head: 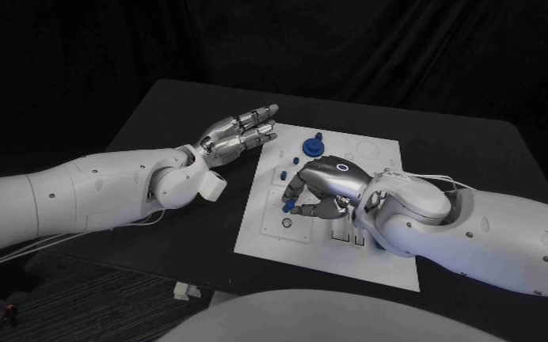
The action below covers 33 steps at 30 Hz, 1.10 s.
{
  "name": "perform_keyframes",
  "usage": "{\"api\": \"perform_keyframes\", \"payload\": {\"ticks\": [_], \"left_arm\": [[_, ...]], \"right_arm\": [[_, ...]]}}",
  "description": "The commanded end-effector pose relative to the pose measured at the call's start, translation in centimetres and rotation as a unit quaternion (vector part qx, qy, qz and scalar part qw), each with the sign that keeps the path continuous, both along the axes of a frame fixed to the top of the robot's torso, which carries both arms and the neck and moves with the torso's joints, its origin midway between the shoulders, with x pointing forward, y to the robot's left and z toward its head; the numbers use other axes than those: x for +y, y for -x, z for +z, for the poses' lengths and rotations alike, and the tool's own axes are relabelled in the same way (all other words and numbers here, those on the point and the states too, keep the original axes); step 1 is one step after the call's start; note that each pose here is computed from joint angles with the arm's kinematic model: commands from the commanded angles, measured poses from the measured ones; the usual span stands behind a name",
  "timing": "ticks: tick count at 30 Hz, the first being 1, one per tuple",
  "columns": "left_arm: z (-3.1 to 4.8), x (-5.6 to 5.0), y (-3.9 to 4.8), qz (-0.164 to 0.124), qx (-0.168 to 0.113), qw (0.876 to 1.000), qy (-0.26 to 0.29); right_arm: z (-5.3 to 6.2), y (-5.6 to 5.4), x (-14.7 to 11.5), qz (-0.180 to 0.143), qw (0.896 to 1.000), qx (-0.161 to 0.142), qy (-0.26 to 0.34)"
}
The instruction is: Assemble the parts on the task board
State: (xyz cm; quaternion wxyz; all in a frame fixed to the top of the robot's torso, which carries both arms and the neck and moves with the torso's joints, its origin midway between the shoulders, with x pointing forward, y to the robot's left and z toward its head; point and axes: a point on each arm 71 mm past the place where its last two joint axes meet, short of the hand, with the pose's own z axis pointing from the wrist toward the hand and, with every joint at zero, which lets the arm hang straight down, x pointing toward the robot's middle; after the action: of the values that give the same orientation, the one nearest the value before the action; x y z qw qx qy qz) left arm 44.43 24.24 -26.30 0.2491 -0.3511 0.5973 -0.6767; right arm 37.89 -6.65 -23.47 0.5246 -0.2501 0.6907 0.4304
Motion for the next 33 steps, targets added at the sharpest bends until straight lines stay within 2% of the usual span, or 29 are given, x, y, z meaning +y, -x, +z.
{"api": "perform_keyframes", "payload": {"ticks": [1, 9, 33], "left_arm": [[0.08, -0.3, 0.04, -0.001, -0.003, 1.0, 0.004], [0.07, -0.5, 0.0, -0.004, -0.003, 1.0, 0.006], [-0.02, -0.7, -0.23, -0.006, -0.004, 1.0, 0.007]], "right_arm": [[-0.8, 0.2, 0.4, 0.016, 1.0, 0.004, 0.022], [-2.0, 0.2, 0.7, 0.017, 0.999, 0.014, 0.032], [-3.0, 0.1, 0.5, 0.009, 0.998, 0.029, 0.054]]}}
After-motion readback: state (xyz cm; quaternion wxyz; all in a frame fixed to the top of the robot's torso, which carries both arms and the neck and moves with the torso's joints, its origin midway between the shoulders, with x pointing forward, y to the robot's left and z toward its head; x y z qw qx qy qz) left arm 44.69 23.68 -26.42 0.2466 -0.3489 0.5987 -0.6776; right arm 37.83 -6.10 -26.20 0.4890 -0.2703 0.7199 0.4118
